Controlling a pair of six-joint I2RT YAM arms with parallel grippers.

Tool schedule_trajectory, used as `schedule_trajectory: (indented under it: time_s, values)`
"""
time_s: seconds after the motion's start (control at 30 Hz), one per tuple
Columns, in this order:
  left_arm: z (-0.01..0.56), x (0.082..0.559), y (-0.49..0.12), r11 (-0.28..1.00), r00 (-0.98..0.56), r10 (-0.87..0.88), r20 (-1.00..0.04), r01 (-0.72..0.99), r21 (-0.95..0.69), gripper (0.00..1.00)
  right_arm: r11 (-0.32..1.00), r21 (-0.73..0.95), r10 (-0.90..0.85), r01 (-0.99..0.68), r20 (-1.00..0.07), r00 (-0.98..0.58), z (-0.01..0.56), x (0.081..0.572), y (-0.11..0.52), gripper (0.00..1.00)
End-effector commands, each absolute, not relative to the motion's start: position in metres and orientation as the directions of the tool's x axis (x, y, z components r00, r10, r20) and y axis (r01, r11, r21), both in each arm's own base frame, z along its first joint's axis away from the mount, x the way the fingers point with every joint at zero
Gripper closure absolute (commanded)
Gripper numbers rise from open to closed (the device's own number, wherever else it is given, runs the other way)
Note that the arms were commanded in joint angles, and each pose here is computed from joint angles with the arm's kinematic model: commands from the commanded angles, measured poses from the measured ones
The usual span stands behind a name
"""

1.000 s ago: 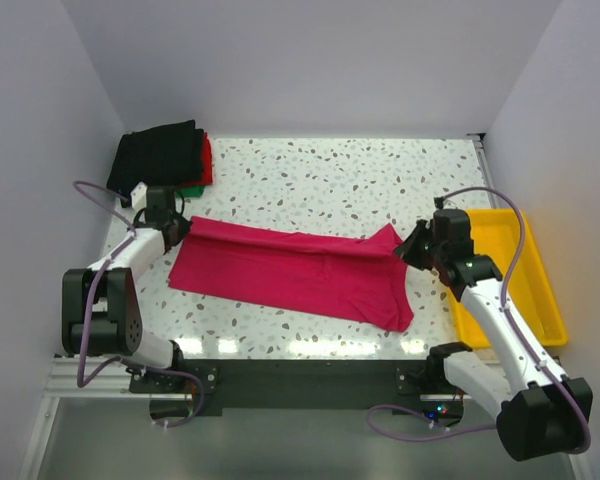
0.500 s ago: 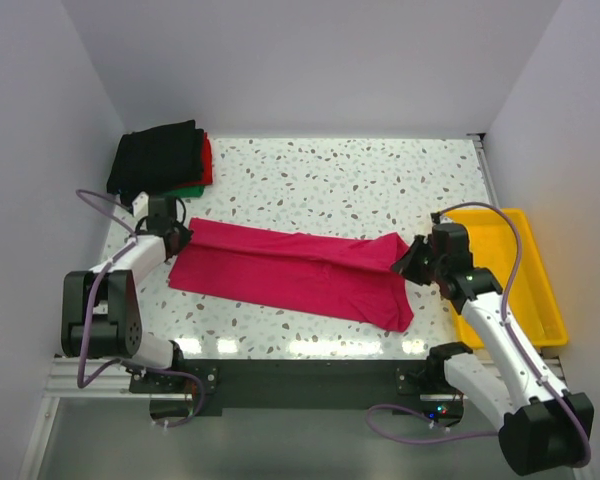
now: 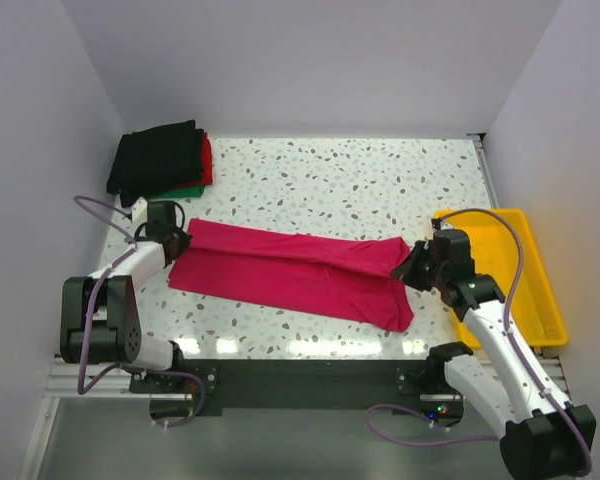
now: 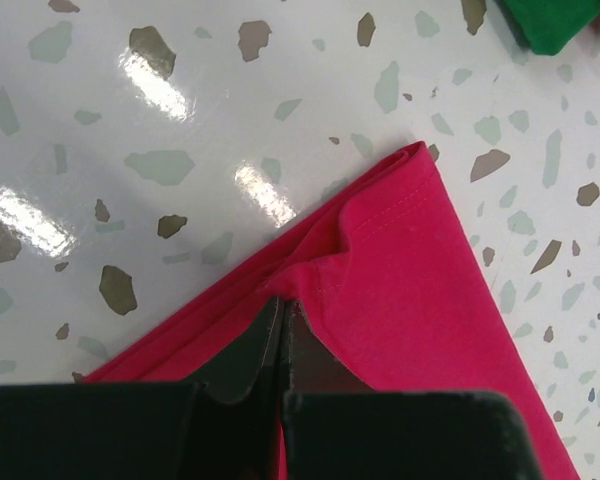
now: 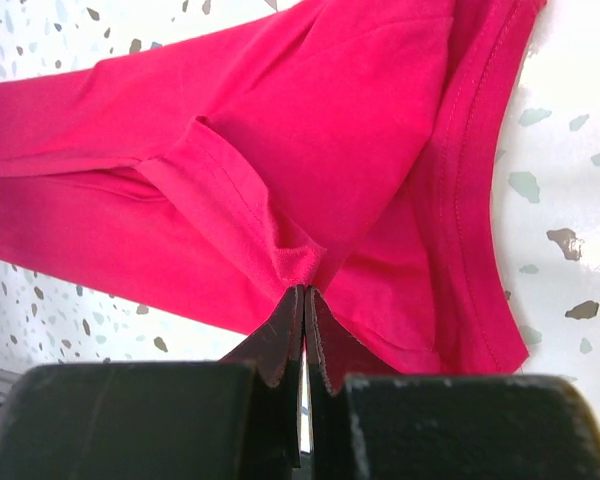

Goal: Fold and stack the t-shirts
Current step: Fold the tshirt

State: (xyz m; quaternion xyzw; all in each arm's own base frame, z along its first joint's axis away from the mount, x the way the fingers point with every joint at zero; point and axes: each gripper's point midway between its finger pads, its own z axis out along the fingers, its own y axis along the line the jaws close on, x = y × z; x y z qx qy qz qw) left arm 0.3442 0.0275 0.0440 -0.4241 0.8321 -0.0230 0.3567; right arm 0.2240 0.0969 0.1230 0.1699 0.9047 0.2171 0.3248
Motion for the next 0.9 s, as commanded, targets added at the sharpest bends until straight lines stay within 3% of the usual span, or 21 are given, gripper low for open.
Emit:
schedule_trajectory:
  time_s: [0.0,0.47,0.67,0.87]
  values:
    - [0.055,0.350,0.039,0.611,-0.305,-0.730,-0.611,-0.692,-0.384,1.00,0.836,0.524,0.453,0.166,-0.486,-0.747,0.117,0.216,0.103,1.00]
    - [0.045,0.348,0.038,0.610,-0.317,-0.740,-0.594,-0.689,-0.392,0.98,0.852,0.507,0.408,0.132,-0.484,-0.774,0.109,0.208,0.125,1.00]
    - [0.045,0.347,0.037,0.610,-0.314,-0.741,-0.593,-0.685,-0.399,0.90,0.862,0.491,0.390,0.129,-0.477,-0.787,0.098,0.198,0.125,0.97]
    - [0.055,0.351,0.035,0.610,-0.299,-0.744,-0.598,-0.669,-0.425,0.71,0.861,0.498,0.375,0.108,-0.475,-0.796,0.096,0.194,0.128,0.94]
